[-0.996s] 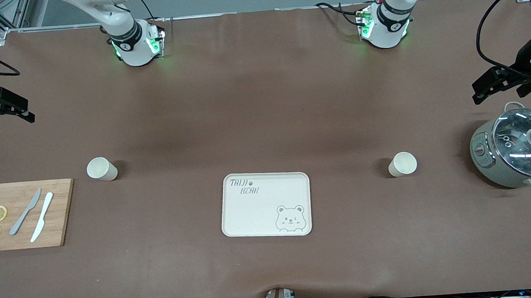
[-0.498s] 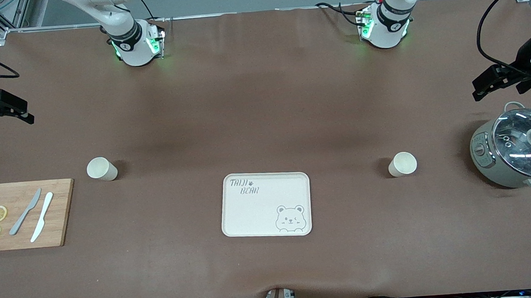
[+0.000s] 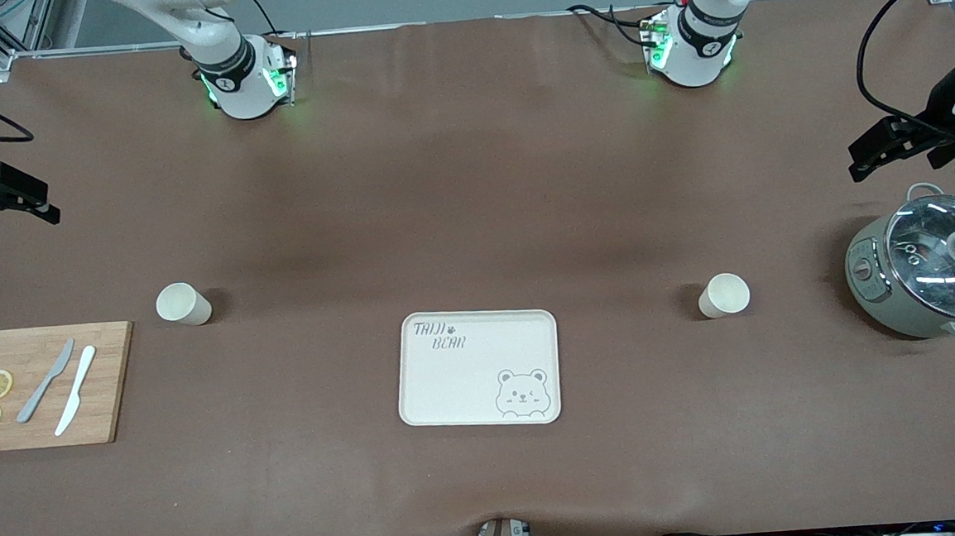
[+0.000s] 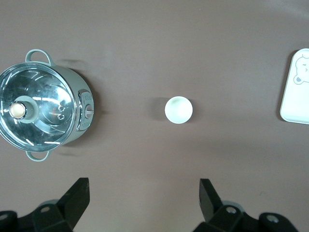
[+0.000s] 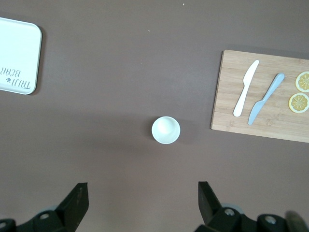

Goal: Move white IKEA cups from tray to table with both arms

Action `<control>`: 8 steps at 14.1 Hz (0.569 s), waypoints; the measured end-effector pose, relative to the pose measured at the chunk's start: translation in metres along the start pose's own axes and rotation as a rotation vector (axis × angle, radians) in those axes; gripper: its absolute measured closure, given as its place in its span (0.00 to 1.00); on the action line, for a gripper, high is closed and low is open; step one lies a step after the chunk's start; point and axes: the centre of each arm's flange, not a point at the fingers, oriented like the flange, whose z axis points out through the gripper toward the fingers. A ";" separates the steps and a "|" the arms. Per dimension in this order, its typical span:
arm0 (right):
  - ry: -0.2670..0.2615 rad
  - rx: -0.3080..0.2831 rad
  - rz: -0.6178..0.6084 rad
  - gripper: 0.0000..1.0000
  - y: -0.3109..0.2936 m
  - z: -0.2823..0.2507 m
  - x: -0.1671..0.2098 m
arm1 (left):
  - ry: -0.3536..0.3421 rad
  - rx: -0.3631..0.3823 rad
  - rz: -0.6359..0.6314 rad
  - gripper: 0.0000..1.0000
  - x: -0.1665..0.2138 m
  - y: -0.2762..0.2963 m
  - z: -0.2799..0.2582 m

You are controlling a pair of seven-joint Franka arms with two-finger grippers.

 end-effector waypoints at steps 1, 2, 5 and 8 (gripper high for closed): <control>0.000 0.000 0.000 0.00 0.000 0.000 0.000 | 0.000 0.000 -0.003 0.00 0.000 -0.002 0.000; 0.000 0.000 0.000 0.00 0.000 0.000 0.000 | 0.001 0.000 -0.005 0.00 0.000 -0.003 0.000; -0.001 0.000 0.000 0.00 0.000 0.000 0.000 | 0.007 -0.001 -0.007 0.00 0.000 -0.004 -0.002; 0.000 0.000 0.000 0.00 0.000 0.000 0.000 | 0.011 -0.001 -0.006 0.00 0.000 -0.004 -0.003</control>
